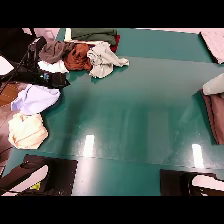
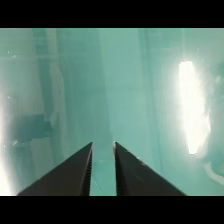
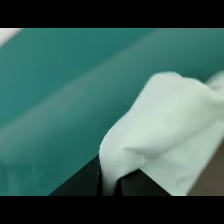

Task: Fold the shirts.

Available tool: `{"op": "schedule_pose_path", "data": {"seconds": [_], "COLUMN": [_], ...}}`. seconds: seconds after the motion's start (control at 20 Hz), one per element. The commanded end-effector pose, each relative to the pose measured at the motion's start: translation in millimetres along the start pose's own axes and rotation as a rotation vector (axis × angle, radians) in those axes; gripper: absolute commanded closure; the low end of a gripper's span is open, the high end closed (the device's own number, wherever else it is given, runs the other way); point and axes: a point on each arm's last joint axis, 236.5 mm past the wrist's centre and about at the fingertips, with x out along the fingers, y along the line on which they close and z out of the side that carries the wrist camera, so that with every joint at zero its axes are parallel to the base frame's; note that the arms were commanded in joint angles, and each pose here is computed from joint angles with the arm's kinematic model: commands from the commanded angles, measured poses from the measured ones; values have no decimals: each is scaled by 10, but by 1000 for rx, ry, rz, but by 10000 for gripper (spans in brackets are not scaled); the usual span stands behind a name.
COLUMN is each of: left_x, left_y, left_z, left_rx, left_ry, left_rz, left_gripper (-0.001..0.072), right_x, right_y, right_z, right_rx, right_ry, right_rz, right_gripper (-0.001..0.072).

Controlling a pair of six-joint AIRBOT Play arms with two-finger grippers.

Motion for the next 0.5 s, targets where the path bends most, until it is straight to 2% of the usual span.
{"op": "schedule_pose_path", "data": {"seconds": [0.0, 0.25, 0.45], "left_x": [2, 2, 2], "left_y": [5, 6, -2], "left_z": [19, 24, -22], "left_rx": [37, 55, 55], "left_ry": [-8, -10, 9], "left_rz": [2, 2, -2], "left_gripper": [537, 537, 536], "right_x": [-256, -431, -194], "right_y": [-594, -1259, -1544], "right_z": [-443, -1046, -1531], "right_rx": [44, 140, 194], "right_ry": [168, 433, 558], "right_rz": [-281, -563, -598], "right_gripper": [684, 684, 683]}}
